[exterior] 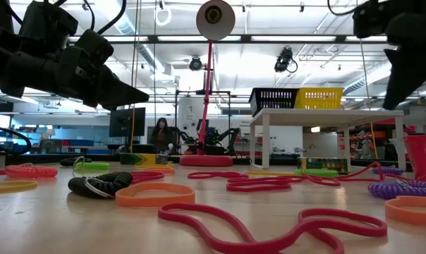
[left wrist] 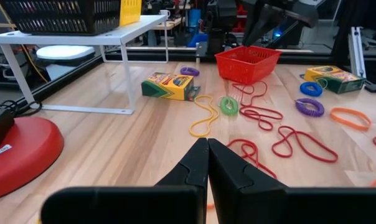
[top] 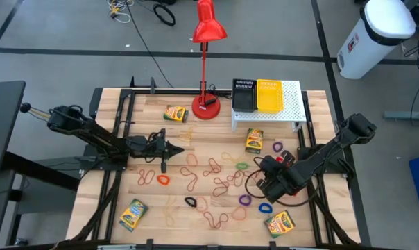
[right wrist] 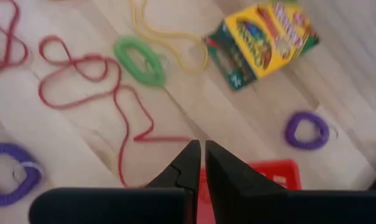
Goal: Pick & Place Office Desk Supplies
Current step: Put the red bin onto the shelf
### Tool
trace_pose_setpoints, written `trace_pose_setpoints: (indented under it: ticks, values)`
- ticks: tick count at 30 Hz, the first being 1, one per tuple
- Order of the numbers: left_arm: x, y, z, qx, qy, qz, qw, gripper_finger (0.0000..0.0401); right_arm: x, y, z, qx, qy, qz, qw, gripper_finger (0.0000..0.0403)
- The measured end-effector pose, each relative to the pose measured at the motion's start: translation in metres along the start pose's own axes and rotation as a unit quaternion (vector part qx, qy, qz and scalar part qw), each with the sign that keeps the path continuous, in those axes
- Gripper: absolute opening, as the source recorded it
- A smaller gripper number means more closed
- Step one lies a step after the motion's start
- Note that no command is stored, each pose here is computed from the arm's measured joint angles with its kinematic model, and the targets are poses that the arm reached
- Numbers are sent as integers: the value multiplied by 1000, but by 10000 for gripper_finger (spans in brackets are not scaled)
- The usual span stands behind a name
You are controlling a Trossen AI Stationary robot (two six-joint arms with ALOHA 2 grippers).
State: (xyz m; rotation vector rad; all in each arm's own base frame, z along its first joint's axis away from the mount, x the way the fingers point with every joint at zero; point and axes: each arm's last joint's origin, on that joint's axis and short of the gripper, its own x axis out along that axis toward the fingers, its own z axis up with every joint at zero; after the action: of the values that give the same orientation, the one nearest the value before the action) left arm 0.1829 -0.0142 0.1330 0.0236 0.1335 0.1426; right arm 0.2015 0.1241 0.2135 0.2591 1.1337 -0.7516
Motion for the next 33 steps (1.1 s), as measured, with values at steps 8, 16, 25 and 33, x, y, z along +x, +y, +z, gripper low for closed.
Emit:
trace_pose_setpoints:
  ticks: [8, 16, 25, 33]
  values:
    - [0, 0, 0, -3, 0, -3, 1000, 11, -1, -1, 6, 44, 59, 7, 997, 114]
    - [0, 0, 0, -4, -1, -3, 1000, 11, 5, -2, 6, 92, 71, 0, 993, 171]
    - [0, 0, 0, -4, -1, -3, 1000, 11, 15, 2, -3, 58, 117, 32, 991, 173]
    - [0, 0, 0, -3, 0, -3, 1000, 11, 28, 8, -9, 34, 133, 39, 990, 172]
